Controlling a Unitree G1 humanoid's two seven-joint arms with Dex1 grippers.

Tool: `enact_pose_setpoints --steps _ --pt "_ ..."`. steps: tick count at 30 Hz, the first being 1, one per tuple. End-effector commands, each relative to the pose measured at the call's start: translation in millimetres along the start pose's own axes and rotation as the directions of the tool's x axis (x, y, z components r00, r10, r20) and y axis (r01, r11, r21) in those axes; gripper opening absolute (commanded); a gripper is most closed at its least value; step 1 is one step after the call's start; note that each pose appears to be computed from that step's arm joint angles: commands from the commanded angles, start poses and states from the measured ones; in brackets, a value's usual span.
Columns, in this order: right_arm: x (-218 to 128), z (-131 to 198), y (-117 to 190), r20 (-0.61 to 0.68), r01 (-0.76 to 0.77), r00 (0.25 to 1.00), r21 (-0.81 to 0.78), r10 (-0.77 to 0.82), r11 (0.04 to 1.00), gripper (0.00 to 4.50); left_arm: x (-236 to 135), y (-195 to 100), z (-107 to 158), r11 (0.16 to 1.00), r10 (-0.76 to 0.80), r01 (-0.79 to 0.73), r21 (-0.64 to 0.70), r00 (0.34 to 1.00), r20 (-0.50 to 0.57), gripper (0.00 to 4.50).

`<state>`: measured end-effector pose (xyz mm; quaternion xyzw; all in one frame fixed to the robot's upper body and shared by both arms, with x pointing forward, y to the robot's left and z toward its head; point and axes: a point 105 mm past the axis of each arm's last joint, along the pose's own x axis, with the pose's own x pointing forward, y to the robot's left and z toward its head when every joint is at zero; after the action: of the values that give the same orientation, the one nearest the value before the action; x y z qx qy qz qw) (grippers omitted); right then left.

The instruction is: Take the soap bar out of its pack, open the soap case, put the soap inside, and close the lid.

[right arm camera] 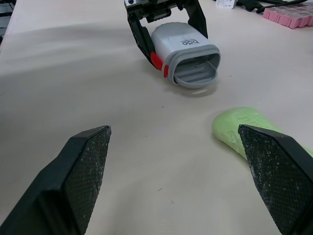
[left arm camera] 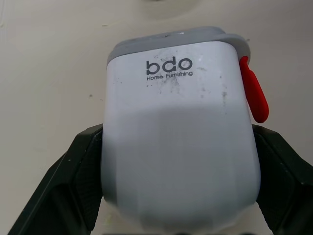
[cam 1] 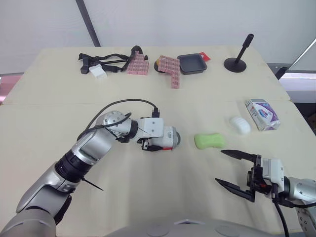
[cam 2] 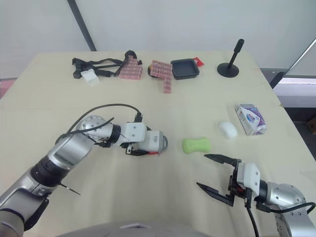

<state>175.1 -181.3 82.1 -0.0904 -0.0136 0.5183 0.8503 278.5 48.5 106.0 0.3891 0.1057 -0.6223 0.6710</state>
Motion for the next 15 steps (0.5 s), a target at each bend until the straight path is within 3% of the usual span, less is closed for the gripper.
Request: enact_pose_setpoints --steps 1,15 --pt "0.2 2.4 -1.6 0.009 0.008 1.000 -0.026 -0.008 1.000 4.47 1.2 -3.4 13.7 0.998 -0.020 0.020 0.063 1.000 0.002 3.47" --pt "1.6 1.7 -3.3 0.006 0.003 1.000 -0.034 -0.002 0.999 4.47 -1.5 5.1 17.3 0.984 -0.013 0.028 0.174 0.996 -0.086 3.47"
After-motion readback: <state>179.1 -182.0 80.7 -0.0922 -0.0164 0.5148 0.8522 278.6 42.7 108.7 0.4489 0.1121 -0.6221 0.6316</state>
